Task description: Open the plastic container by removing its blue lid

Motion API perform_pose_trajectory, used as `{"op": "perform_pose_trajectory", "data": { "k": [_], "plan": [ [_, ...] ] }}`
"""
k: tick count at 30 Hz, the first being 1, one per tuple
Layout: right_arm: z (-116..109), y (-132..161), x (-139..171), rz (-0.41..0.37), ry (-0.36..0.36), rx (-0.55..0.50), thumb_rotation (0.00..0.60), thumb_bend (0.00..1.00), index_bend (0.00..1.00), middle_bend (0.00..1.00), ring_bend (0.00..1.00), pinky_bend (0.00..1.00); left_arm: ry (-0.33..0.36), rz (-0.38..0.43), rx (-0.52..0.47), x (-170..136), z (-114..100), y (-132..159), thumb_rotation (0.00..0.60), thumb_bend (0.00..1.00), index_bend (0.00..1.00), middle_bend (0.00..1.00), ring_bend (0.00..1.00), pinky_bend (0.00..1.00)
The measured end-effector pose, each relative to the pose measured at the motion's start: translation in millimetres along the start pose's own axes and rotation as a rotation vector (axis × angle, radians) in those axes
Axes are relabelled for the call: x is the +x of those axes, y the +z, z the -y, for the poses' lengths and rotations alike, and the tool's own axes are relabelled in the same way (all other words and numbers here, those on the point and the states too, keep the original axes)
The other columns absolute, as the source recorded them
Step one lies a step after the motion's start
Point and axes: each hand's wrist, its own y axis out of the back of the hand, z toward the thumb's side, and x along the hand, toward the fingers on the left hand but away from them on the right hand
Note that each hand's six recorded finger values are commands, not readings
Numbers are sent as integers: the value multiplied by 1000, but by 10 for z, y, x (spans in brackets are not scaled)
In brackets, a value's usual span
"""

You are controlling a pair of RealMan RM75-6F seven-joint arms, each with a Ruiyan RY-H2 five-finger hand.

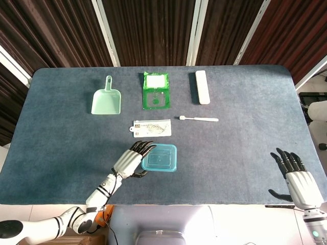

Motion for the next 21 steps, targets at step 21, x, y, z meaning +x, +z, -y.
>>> {"op": "perform_pose_trajectory", "data": {
  "k": [21],
  "plan": [
    [43, 64, -15, -24, 25, 3, 600, 159, 0, 0, 0, 0, -24, -19, 46, 191, 133, -36, 600, 271, 0, 124, 4, 10]
  ]
}}
